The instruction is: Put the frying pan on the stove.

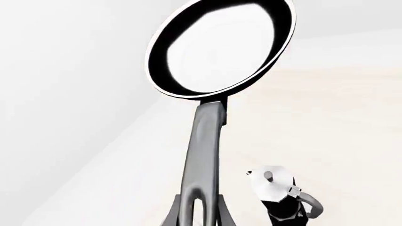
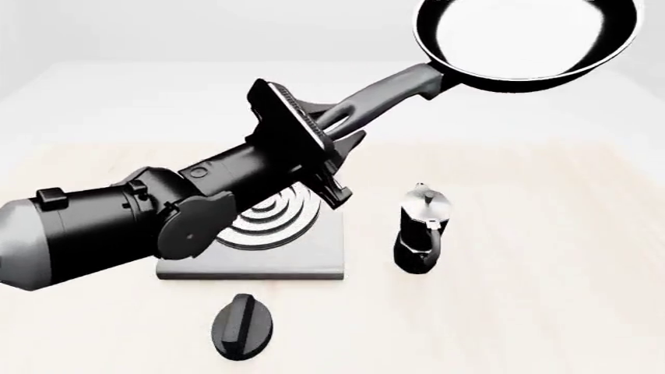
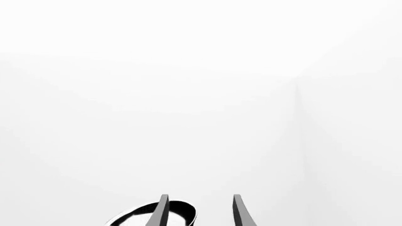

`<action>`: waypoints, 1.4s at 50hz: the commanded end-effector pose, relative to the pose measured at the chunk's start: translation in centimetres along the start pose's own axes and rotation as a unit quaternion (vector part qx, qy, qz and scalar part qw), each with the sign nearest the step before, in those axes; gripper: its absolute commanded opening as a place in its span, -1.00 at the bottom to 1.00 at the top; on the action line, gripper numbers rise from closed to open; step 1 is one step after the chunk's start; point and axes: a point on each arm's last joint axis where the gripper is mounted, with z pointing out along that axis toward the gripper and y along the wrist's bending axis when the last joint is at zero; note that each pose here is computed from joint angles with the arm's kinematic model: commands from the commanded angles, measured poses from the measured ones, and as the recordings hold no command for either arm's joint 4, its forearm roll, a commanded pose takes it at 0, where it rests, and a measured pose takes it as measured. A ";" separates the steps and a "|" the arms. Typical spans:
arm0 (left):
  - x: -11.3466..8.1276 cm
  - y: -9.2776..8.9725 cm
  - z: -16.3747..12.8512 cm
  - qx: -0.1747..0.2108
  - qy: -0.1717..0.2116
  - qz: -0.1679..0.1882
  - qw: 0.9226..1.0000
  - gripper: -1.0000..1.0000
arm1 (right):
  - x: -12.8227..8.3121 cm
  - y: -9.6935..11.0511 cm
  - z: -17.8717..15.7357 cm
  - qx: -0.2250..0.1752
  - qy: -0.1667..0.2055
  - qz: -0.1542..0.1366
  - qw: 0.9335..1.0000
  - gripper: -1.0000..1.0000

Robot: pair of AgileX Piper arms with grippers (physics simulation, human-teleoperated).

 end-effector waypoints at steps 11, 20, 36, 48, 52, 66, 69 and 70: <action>1.2 3.3 -4.8 -0.064 0.008 -0.027 0.998 -1.00 | -0.1 0.0 0.0 0.000 -0.001 0.001 1.000 1.00; 1.9 3.5 -7.0 -0.075 0.018 -0.026 0.997 -1.00 | -0.1 0.0 0.0 0.000 -0.001 0.001 1.000 1.00; 4.2 3.0 -10.5 -0.085 0.053 -0.047 0.994 -1.00 | -0.3 0.0 0.0 0.000 -0.002 0.002 1.000 1.00; 5.6 3.3 -13.2 -0.111 0.077 -0.055 0.989 -1.00 | -0.5 0.0 0.0 0.001 -0.003 0.003 1.000 1.00; 6.3 3.3 -14.1 -0.120 0.088 -0.058 0.987 -1.00 | -0.6 0.0 0.0 0.001 -0.004 0.004 1.000 1.00; 7.4 2.9 -17.1 -0.140 0.114 -0.067 0.981 -1.00 | -0.7 0.0 0.0 0.002 -0.004 0.005 1.000 1.00; 7.6 2.6 -17.9 -0.140 0.124 -0.065 0.980 -1.00 | -0.7 0.0 0.0 0.003 -0.004 0.005 1.000 1.00; 7.5 2.6 -18.2 -0.141 0.124 -0.066 0.980 -1.00 | -0.8 0.0 0.0 0.003 -0.005 0.006 1.000 1.00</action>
